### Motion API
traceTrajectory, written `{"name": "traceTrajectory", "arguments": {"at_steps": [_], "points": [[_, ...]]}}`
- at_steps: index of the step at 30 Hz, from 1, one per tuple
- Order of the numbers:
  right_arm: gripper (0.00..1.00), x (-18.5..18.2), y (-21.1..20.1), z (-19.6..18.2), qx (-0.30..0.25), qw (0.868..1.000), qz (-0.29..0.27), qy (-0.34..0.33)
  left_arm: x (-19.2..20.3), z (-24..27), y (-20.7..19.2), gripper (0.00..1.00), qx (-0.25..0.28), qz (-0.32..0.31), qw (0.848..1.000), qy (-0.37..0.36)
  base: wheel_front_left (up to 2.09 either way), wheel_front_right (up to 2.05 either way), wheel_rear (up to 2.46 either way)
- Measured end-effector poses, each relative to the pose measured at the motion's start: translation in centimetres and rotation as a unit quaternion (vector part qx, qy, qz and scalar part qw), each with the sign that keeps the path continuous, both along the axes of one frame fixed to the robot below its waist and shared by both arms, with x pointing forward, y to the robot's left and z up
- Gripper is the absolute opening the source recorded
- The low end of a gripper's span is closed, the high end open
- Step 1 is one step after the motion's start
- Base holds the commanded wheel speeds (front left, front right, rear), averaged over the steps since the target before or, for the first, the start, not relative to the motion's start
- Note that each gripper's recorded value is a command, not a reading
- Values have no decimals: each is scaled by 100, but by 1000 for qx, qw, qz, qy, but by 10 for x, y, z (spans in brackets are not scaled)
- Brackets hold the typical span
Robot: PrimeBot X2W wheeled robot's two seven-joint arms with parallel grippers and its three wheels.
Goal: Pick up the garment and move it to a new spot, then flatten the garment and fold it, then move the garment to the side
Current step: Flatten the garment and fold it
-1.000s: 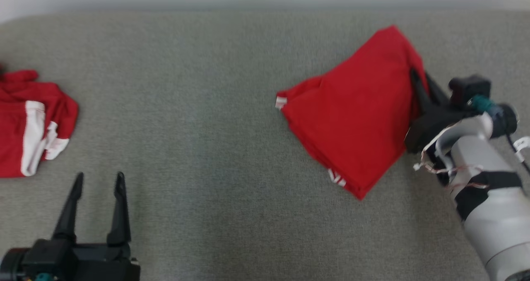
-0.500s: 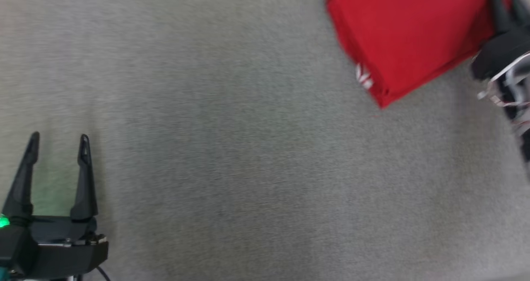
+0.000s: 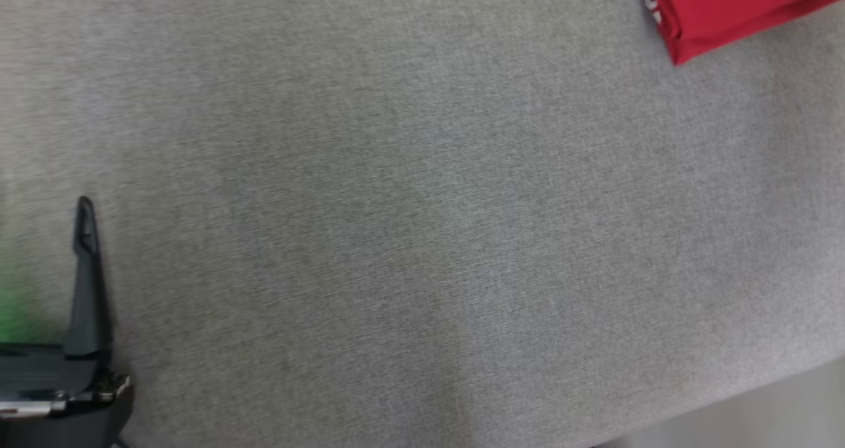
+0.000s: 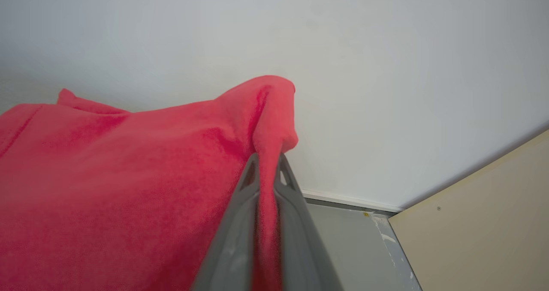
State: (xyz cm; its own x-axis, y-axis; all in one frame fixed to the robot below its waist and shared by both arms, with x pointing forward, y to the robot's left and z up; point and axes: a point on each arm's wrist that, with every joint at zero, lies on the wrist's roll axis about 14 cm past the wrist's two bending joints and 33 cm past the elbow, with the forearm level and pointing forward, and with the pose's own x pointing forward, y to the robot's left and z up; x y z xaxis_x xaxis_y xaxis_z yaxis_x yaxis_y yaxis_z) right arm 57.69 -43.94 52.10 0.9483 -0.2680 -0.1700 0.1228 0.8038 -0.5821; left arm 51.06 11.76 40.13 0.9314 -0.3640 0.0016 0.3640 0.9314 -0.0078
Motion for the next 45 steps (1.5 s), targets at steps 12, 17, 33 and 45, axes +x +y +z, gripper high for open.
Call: {"name": "traceTrajectory", "arguments": {"at_steps": [12, 17, 33, 45], "points": [[0, -2, -27, 17, -58, 998, -26, 30, 7, -19, -13, 100, -8, -19, 1000, 9, 0, 0, 0], [100, 1, -32, 21, -70, 996, -35, 28, 7, -21, -11, 100, -8, -15, 1000, 9, 0, 0, 0], [100, 2, 25, 62, -37, 996, 32, -73, -1, -3, 3, 100, -26, 34, 999, 16, 0, 0, 0], [100, -43, 93, 76, 60, 984, 100, -134, -50, 34, 31, 100, -38, 97, 994, 27, 0, 0, 0]]}}
